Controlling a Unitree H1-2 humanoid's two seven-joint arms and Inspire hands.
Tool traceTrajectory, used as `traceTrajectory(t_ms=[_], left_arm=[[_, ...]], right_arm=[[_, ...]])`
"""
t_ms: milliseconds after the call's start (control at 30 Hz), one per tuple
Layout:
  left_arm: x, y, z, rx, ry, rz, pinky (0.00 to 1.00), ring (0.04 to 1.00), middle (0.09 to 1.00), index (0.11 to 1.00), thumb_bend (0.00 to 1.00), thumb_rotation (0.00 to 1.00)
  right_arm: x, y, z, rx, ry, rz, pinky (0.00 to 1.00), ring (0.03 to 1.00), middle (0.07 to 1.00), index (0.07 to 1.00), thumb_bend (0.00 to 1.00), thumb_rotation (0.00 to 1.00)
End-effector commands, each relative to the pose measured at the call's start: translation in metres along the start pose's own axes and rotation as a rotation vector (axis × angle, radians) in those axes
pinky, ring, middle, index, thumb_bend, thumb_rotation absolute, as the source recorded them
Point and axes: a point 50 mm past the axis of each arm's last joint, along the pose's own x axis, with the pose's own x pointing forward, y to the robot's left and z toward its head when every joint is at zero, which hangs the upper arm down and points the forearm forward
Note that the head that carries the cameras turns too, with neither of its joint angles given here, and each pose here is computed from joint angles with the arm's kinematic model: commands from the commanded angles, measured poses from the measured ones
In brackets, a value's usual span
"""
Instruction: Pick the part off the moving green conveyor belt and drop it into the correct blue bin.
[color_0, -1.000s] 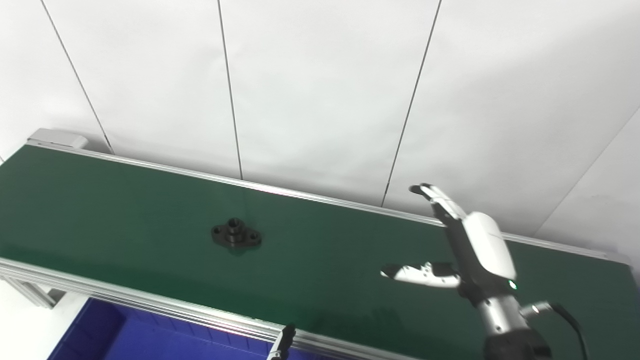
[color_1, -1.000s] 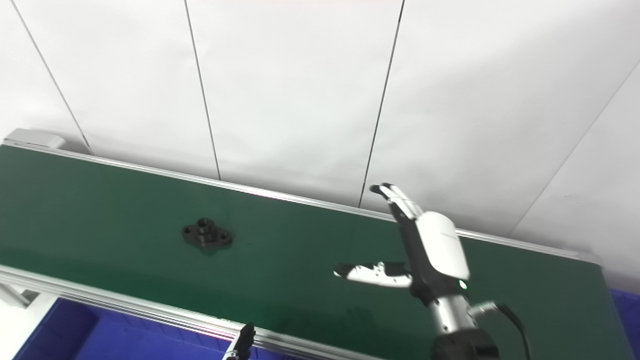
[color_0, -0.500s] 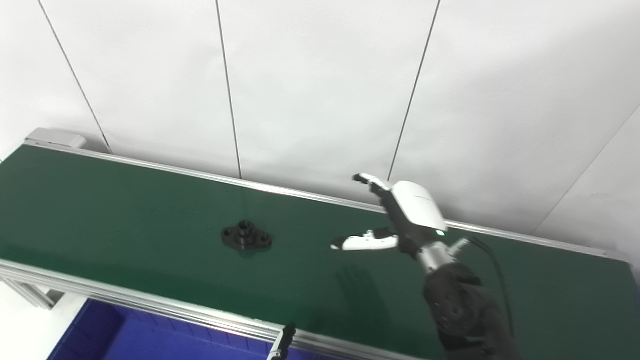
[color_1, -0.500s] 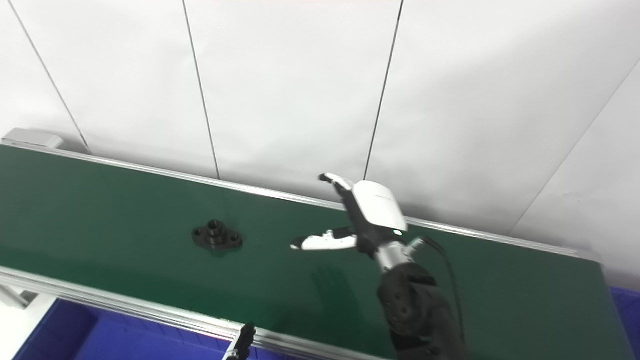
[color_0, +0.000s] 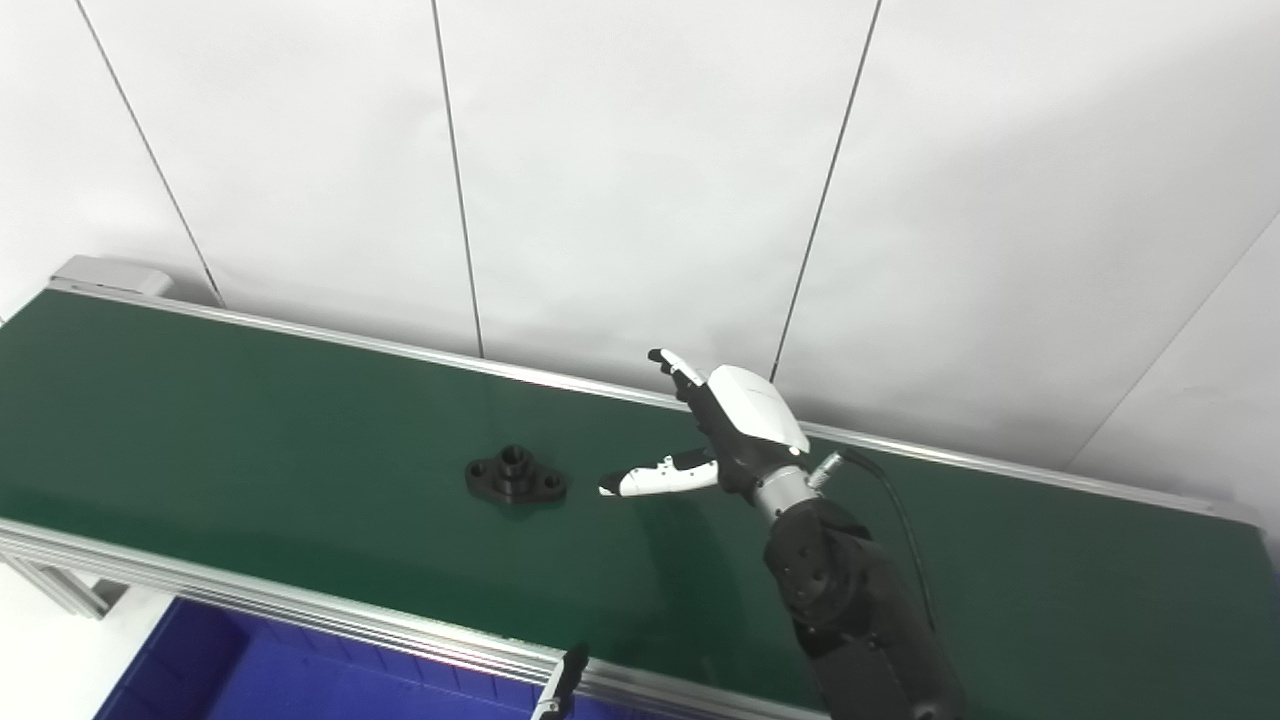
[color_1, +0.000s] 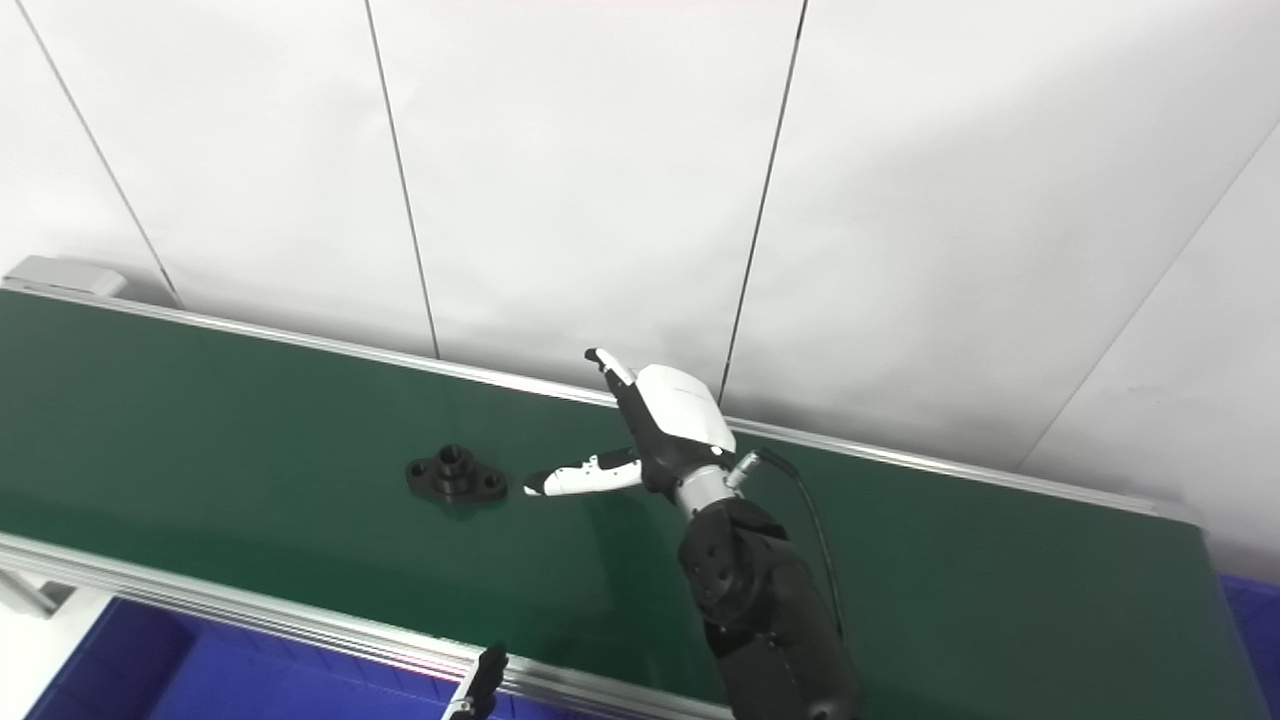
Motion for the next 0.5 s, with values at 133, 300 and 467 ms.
traceTrajectory(t_ms=[133, 300, 467], left_arm=[[0.003, -0.022, 0.019, -0.086, -0.07, 0.027, 1.0, 1.0, 1.0, 1.0, 0.67, 0.97], [0.001, -0.025, 0.022, -0.101, -0.07, 0.03, 1.0, 1.0, 1.0, 1.0, 0.69, 0.97], [0.001, -0.031, 0.025, -0.11, -0.076, 0.035, 1.0, 1.0, 1.0, 1.0, 0.75, 0.96]], right_arm=[[0.023, -0.002, 0.031, -0.01, -0.046, -0.024, 0.64, 0.822, 0.907, 0.941, 1.0, 0.62], [0.029, 0.008, 0.031, 0.01, -0.038, 0.004, 0.64, 0.817, 0.904, 0.941, 1.0, 0.61], [0.031, 0.023, 0.04, 0.004, -0.041, 0.034, 0.65, 0.798, 0.895, 0.932, 1.0, 0.61]])
